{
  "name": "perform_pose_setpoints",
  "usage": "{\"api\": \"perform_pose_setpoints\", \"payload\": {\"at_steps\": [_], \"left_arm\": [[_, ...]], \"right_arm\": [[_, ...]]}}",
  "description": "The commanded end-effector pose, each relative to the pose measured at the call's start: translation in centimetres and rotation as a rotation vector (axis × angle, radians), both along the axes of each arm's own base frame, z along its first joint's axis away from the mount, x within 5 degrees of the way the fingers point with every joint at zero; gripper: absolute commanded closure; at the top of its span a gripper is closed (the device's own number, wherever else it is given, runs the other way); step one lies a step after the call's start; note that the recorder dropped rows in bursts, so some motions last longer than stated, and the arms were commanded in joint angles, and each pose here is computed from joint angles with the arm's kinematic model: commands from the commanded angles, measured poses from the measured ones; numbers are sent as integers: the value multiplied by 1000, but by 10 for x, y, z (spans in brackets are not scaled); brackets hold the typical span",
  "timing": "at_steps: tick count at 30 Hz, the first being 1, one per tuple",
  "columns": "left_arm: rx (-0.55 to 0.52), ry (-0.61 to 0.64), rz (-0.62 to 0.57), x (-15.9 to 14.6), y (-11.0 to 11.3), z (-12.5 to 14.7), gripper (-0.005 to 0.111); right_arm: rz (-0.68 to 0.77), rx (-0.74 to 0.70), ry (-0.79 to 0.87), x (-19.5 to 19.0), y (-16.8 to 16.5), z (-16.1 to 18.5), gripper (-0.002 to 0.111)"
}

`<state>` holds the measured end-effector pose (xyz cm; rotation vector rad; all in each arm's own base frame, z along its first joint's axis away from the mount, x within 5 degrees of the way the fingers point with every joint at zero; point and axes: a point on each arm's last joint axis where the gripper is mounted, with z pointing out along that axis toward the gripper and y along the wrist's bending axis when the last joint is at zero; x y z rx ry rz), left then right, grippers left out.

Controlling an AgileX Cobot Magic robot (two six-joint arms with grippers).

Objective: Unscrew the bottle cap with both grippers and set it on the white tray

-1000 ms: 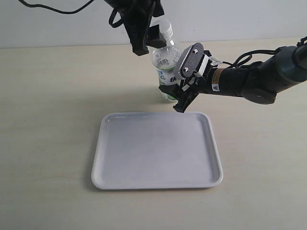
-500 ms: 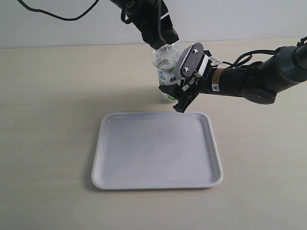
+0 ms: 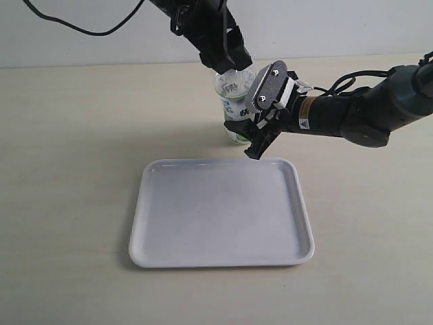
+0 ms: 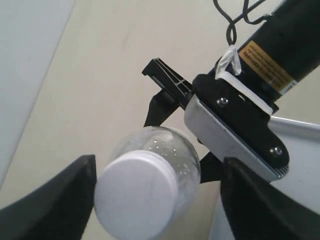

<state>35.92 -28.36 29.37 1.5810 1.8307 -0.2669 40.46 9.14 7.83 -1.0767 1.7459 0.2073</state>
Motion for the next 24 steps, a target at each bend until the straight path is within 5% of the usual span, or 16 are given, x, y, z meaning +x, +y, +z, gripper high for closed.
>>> {"api": "perform_pose_setpoints", "payload": {"at_steps": [1, 24], "left_arm": [[2, 39, -4, -3, 1, 2, 39], [36, 31, 10, -1, 8, 8, 39]], "right_arm": [[-31, -180, 135, -9, -13, -30, 108], [-30, -191, 135, -9, -13, -30, 108]]}}
